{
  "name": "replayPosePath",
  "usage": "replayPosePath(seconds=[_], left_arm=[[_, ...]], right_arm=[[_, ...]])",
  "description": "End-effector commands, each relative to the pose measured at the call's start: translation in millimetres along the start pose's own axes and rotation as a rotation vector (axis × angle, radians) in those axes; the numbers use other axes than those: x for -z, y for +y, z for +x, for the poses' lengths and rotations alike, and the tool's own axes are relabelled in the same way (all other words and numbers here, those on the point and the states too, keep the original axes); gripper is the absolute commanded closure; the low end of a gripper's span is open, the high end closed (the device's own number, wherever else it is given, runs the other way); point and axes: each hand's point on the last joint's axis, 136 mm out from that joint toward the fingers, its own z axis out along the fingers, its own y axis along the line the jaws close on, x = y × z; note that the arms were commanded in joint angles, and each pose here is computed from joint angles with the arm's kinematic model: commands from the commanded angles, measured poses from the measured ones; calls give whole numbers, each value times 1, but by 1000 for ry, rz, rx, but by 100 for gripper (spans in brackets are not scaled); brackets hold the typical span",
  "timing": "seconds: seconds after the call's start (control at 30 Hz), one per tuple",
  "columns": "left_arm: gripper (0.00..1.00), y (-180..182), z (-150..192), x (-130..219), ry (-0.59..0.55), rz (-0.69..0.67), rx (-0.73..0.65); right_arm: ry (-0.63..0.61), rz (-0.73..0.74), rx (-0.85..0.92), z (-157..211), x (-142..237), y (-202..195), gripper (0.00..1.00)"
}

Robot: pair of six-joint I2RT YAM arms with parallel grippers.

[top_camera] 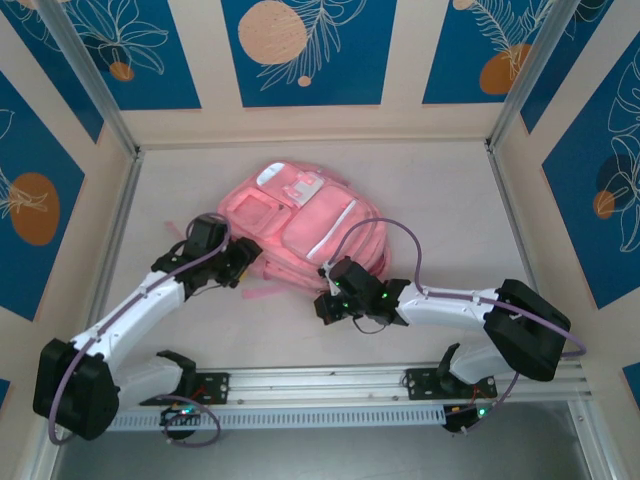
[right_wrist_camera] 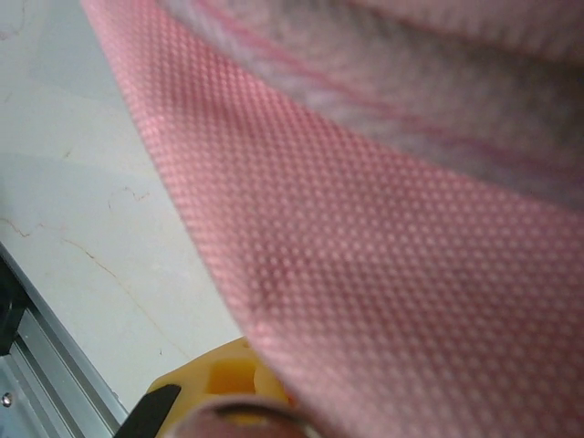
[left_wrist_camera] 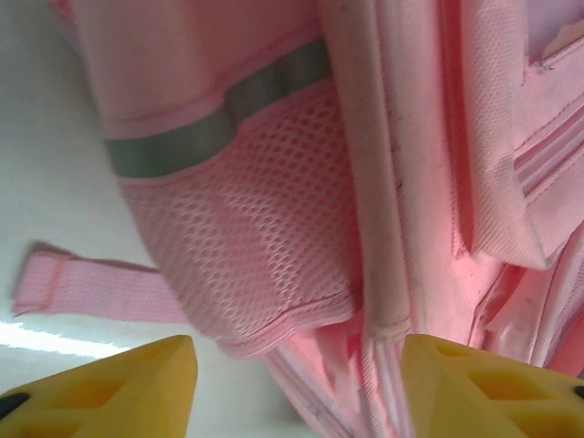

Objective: Pack the student bag
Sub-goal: Unzip the student bag at the center of the table.

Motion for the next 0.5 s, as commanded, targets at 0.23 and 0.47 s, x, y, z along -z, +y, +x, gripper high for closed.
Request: replayPosePath(seconds=[0.23,0.47], left_arm=[[63,-33,-8,-35,14,100,-6],[100,-31,-25,-29,-45,28,-50]], right_arm=[[-56,-45,-10,-15,4,14,100],[-25,80,-37,-1,8,-13,100]])
